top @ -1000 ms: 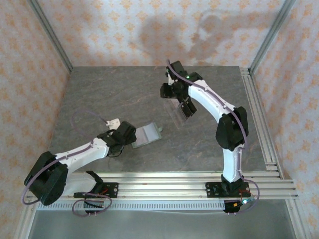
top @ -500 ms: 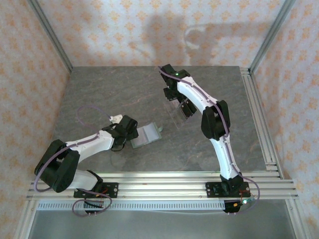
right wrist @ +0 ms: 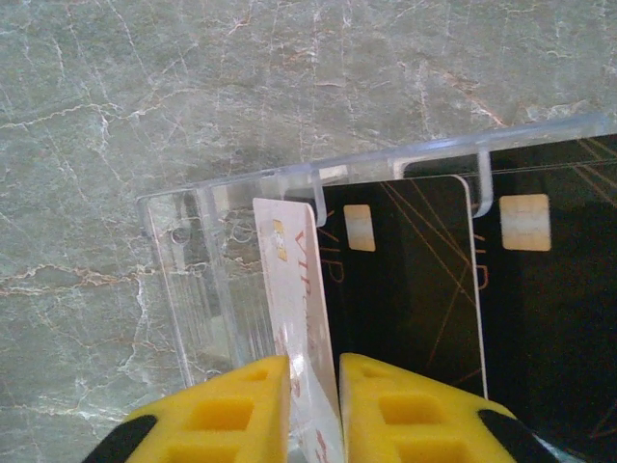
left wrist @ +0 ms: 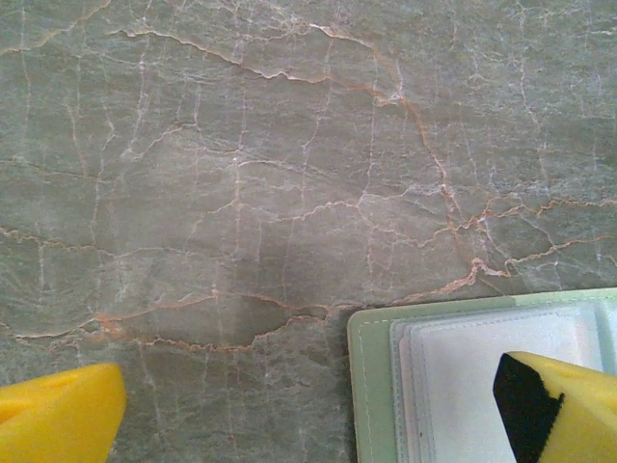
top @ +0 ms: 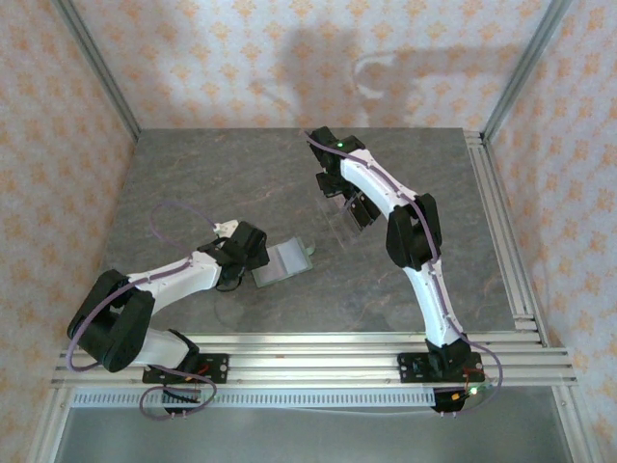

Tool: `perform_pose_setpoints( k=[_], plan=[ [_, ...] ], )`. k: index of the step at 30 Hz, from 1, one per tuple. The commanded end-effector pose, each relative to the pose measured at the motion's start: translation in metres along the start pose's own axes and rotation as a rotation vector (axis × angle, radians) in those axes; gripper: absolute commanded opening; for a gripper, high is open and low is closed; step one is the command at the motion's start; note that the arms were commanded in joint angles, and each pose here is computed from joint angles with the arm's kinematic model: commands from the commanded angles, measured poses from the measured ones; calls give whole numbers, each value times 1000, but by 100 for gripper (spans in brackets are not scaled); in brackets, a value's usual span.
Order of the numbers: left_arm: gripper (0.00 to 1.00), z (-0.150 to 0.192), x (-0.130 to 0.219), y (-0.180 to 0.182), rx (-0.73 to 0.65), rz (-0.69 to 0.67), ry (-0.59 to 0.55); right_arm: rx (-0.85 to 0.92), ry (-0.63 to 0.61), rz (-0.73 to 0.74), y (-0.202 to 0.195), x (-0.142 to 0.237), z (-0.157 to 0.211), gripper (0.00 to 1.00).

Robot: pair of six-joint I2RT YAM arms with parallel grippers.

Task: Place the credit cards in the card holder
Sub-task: Pick up the credit card from the storage box.

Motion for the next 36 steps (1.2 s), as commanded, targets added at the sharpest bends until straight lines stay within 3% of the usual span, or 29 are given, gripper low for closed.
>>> perform_pose_setpoints(
  k=[1,10,16,25,36],
  plan=[
    [100,-7,0,-1,4,1,-16,3,24,0,0,-3,5,15],
    [100,-7,-1,-2,0,2,-13,8,31,-13,2,-4,5,0],
    [100,-9,1,-2,1,1,-16,0,11,-39,1,13,0,0],
    [100,-9,3,-3,4,16,-18,-67,-114,-189,4,81,-12,0],
    [100,-7,-6,-26,27,134,3,-155,-150,-373,13,114,25,0]
  ],
)
Point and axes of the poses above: each hand's point on the last joint's axis, 136 mm out from that joint toward the fingers, its own x axis back along the fingers, its own y axis along the line the jaws close on, z = x × y, the point moved 3 cm from there along x, back along the fingers, and after that the axes turned 8 degrees about -x, right-handed, at the moved point
